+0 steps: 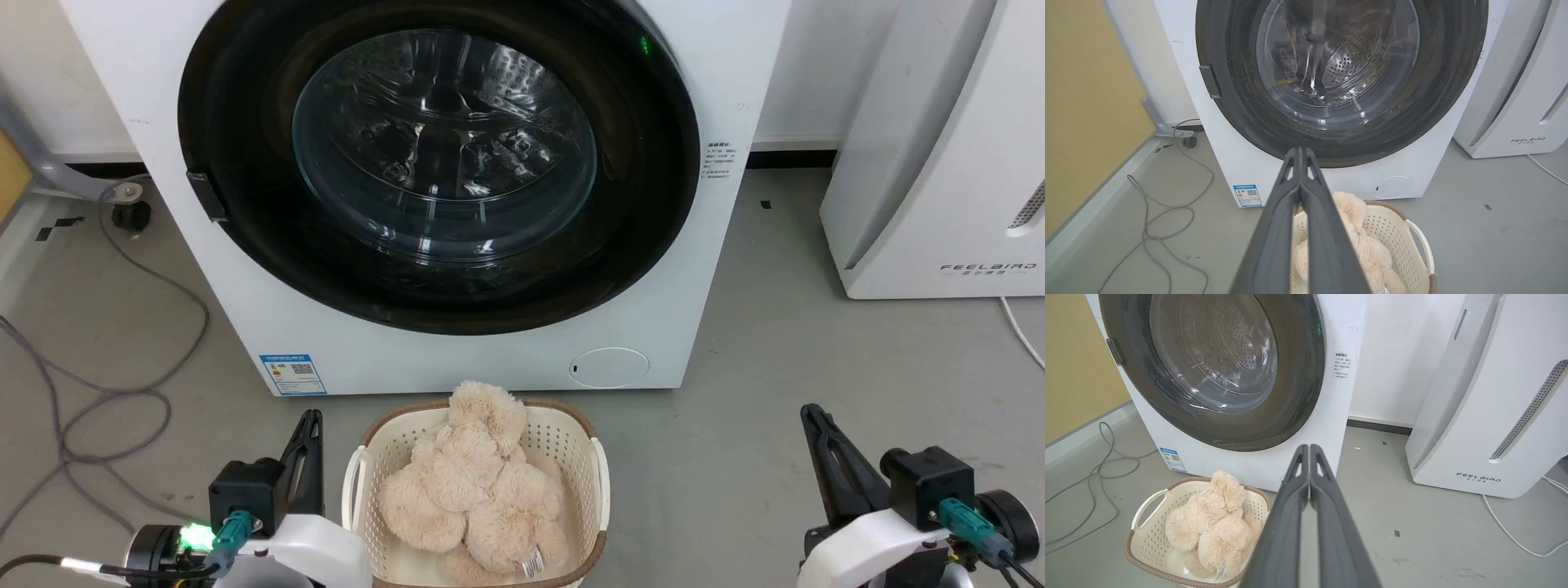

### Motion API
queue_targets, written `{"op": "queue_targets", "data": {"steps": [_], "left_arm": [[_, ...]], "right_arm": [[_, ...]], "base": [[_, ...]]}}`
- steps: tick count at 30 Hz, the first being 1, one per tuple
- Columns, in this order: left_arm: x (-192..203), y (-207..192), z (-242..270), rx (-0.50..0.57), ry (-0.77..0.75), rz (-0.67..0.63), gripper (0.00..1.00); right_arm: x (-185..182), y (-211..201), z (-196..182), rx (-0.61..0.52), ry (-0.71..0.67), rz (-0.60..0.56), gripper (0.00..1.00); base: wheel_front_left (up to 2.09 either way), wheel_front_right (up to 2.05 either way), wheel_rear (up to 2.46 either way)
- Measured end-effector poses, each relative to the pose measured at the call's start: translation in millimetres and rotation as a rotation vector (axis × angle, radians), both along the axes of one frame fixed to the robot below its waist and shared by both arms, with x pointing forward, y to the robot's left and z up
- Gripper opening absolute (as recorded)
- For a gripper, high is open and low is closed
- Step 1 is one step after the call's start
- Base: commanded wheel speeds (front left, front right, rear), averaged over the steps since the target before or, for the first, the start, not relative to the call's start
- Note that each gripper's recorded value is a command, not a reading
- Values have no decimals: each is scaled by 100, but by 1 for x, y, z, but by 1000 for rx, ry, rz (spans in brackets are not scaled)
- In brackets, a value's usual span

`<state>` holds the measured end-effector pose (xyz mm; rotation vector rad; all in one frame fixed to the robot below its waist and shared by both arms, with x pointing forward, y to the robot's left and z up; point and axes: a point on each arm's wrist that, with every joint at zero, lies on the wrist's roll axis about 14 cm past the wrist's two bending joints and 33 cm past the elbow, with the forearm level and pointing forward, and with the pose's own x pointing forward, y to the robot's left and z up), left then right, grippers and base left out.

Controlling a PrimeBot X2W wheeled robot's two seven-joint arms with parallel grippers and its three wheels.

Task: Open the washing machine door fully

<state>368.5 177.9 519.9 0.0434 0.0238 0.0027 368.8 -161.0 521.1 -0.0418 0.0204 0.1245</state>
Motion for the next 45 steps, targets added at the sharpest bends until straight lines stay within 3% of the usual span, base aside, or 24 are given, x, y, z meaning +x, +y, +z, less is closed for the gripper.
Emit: {"op": "queue_targets", "data": {"steps": [14, 15, 23, 24, 25, 36, 45], "left_arm": [[1, 1, 1, 4, -4, 3, 0], [1, 1, 1, 4, -3, 3, 100], [0, -3, 0, 2, -1, -7, 100], [0, -3, 0, 1, 0, -9, 100], [0, -4, 0, -1, -2, -11, 100], [0, -11, -4, -24, -3, -30, 100], [-1, -17, -4, -39, -13, -45, 100]], "right_arm": [[0, 0, 1, 0, -3, 0, 0], [0, 0, 1, 0, -2, 0, 100], [0, 0, 0, 2, 0, -2, 100], [0, 0, 0, 3, 0, -2, 33], [-1, -1, 0, 4, -1, -3, 0], [-1, -1, 2, 37, -12, -4, 0], [-1, -3, 4, 229, -28, -15, 0]], "base": [[0, 0, 0], [0, 0, 0], [0, 0, 0], [0, 0, 0], [0, 0, 0], [0, 0, 0], [0, 0, 0]]}}
